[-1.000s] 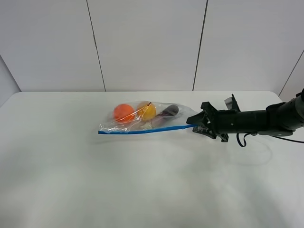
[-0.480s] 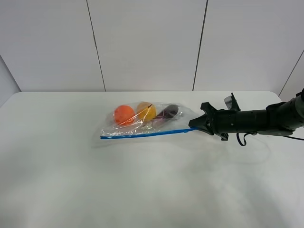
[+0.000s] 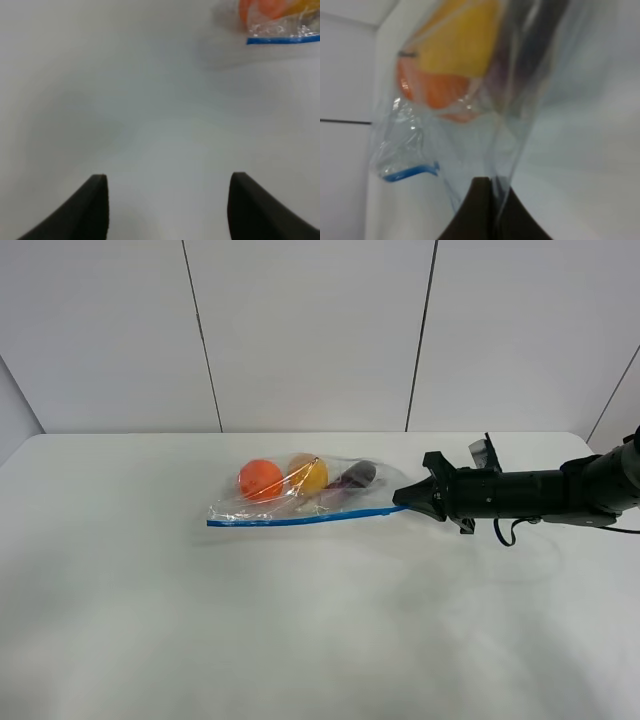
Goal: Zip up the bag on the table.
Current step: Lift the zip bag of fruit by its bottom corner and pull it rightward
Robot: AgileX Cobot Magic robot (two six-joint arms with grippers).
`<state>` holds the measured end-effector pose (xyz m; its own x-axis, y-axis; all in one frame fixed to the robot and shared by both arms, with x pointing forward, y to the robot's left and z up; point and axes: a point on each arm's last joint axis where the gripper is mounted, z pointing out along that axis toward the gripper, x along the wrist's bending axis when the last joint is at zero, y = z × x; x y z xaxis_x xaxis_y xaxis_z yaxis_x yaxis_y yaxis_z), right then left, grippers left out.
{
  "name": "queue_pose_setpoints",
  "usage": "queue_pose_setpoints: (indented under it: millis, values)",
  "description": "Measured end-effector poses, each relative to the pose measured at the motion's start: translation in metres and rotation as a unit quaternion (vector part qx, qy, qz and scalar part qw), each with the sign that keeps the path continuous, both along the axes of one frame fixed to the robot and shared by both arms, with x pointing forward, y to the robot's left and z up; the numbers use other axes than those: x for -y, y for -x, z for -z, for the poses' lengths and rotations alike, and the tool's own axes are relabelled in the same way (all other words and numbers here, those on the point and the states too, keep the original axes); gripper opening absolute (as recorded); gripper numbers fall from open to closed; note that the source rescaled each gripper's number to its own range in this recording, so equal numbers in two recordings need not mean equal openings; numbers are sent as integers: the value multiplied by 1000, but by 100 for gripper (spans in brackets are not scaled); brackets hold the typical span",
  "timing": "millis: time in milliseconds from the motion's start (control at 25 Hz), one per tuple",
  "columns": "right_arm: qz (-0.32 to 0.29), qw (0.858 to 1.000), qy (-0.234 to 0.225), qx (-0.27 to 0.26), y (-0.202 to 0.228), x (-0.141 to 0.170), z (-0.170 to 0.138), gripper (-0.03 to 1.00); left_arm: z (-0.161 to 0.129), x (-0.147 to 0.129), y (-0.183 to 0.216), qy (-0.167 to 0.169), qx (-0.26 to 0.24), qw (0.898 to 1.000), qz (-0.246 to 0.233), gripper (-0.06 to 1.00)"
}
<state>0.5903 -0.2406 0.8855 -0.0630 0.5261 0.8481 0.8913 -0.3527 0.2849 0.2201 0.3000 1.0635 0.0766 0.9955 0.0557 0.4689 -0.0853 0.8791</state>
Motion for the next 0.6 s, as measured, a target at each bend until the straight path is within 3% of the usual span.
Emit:
queue_pose_setpoints:
  millis: [120,200,320,440,560,600]
  values:
    - [-7,1000,-11,3,1,-1,-2,0,-10,11,0,-12,50,996,76,90]
    - [-10,1000,-17,4,1,-2,-3,0,-18,21,-1,-31,103,984,141,90]
    - [-21,999,-35,8,2,-4,-6,0,-23,35,-14,-88,158,954,241,90]
    - [-25,999,-42,17,0,-5,-9,0,-16,46,-42,-162,174,911,336,90]
    - [-26,998,-41,27,-5,-5,-13,0,-15,56,-74,-179,199,879,395,90]
    - [-25,998,-42,29,-7,-5,-14,0,-16,58,-85,-175,204,873,406,90]
